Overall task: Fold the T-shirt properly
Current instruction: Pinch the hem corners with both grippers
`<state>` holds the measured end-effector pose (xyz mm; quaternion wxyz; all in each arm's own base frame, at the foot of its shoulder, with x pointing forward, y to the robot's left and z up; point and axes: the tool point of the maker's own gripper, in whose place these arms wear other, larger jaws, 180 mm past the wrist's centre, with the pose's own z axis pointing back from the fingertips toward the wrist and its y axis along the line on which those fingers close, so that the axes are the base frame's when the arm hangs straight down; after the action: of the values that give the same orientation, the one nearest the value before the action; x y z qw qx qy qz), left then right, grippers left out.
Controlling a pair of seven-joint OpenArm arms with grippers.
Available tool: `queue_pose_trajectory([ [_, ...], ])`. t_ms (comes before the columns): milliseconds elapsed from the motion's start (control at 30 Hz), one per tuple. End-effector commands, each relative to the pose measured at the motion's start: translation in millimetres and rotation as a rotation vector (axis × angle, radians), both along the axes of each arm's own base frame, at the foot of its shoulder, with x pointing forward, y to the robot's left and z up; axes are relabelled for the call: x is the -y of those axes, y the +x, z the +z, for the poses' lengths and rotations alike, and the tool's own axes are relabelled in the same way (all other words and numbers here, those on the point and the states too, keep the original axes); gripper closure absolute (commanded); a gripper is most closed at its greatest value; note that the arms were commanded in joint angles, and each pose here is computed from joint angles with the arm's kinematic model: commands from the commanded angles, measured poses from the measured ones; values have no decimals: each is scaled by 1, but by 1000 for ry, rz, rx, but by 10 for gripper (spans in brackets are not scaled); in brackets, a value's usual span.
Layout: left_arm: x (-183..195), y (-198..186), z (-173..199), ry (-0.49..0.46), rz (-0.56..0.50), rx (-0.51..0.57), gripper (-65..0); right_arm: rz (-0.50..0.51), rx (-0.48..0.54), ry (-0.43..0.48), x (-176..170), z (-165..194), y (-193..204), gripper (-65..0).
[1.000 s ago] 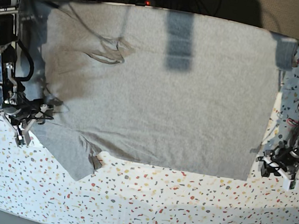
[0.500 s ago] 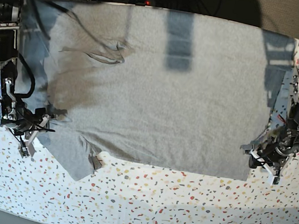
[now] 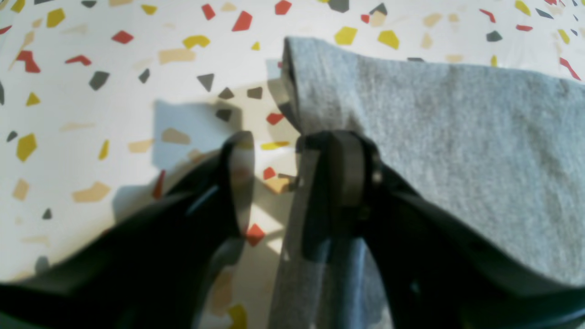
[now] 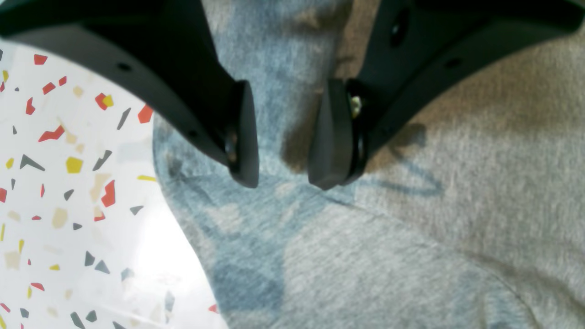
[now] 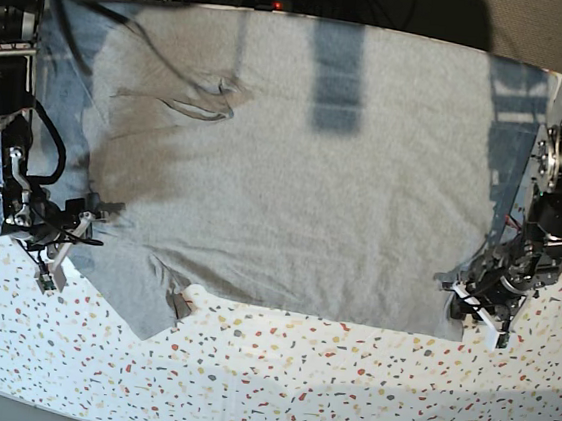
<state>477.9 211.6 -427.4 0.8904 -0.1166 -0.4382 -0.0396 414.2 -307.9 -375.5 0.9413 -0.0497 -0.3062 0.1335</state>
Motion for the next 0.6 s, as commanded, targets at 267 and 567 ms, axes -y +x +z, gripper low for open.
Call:
queue_pose_trajectory([
  [267, -2, 17, 23, -11, 2, 77, 0, 7, 98, 2, 4, 27, 20, -227],
  [567, -8, 26, 37, -22, 37, 161, 0, 35, 194, 8, -11, 56, 50, -227],
])
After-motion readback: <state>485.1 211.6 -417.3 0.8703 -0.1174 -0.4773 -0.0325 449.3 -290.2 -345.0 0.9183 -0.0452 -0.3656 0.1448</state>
